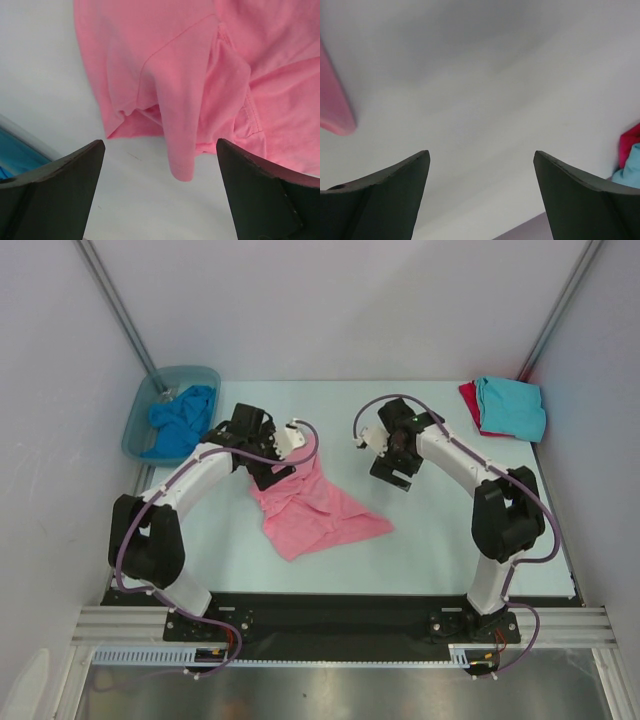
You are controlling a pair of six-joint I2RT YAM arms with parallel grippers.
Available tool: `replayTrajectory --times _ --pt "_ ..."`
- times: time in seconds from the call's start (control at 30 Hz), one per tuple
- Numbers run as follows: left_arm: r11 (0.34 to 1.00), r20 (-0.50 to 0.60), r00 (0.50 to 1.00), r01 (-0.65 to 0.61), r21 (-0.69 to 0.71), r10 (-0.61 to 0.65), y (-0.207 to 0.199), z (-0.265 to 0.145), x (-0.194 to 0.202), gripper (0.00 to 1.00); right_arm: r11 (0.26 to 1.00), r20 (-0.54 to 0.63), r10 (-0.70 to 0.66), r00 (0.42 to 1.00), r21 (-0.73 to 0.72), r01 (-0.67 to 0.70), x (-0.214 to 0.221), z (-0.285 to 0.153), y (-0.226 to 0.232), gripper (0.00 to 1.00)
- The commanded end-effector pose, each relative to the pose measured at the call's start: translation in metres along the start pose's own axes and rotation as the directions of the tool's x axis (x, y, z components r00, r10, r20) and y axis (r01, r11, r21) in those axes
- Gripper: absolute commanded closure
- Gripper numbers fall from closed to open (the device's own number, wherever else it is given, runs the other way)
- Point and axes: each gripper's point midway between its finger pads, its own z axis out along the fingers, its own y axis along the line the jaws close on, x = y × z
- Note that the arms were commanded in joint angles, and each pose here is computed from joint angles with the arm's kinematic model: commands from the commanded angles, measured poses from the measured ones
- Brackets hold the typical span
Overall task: Fold and stack the t-shirts
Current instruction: Move the tshirt to the center of the board, then flatten the tshirt out
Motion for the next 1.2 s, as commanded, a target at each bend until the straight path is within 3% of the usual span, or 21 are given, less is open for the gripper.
replayTrajectory --times 0.0,0.43,0.5,0.53,0.57,0.67,0.8,0.9,1.0,1.17 --pt "0.996 0.079 0.994 -0.077 0.048 0.073 -0.008 -0.008 -0.015 0.00 0.994 0.009 0.006 1.000 0.109 -0.007 0.005 -0.019 -0.035 0.08" --pt "0.997 -0.049 0.996 -0.075 0.035 0.077 0.001 0.048 0.017 0.01 0.988 0.009 0.022 1.000 0.154 -0.023 0.008 -0.031 -0.050 0.07" --pt "0.997 -0.052 0.996 -0.067 0.024 0.069 0.006 0.052 0.015 0.22 0.987 0.010 0.024 1.000 0.156 -0.025 0.007 -0.031 -0.051 0.07" --pt "0.998 -0.052 0.997 -0.053 0.015 0.054 0.008 0.053 0.014 0.77 0.987 0.011 0.025 1.000 0.157 -0.027 0.007 -0.031 -0.051 0.07" --pt "0.999 -0.044 0.998 -0.046 -0.002 0.046 0.013 0.051 0.010 0.99 0.987 0.011 0.027 1.000 0.157 -0.028 0.006 -0.031 -0.052 0.07" --pt "0.998 -0.002 0.999 -0.039 -0.047 0.039 0.024 0.040 -0.004 1.00 0.987 0.010 0.028 1.000 0.157 -0.029 0.006 -0.030 -0.052 0.07" --pt "0.986 0.149 0.988 -0.018 -0.165 0.043 0.051 -0.011 -0.049 1.00 0.988 0.003 0.032 0.999 0.152 -0.032 0.006 -0.027 -0.050 0.07" --pt "0.972 0.244 0.970 0.080 -0.220 -0.025 0.078 -0.054 -0.085 1.00 0.989 0.006 0.040 0.999 0.146 -0.041 0.006 -0.025 -0.049 0.07" --pt "0.924 0.324 0.942 0.196 -0.328 -0.084 0.115 -0.097 -0.111 1.00 0.990 0.009 0.037 0.999 0.138 -0.038 0.003 -0.021 -0.047 0.07" --pt "0.867 0.396 0.916 0.251 -0.430 -0.069 0.145 -0.137 -0.137 1.00 0.989 0.013 0.036 0.999 0.140 -0.037 -0.004 -0.015 -0.049 0.07"
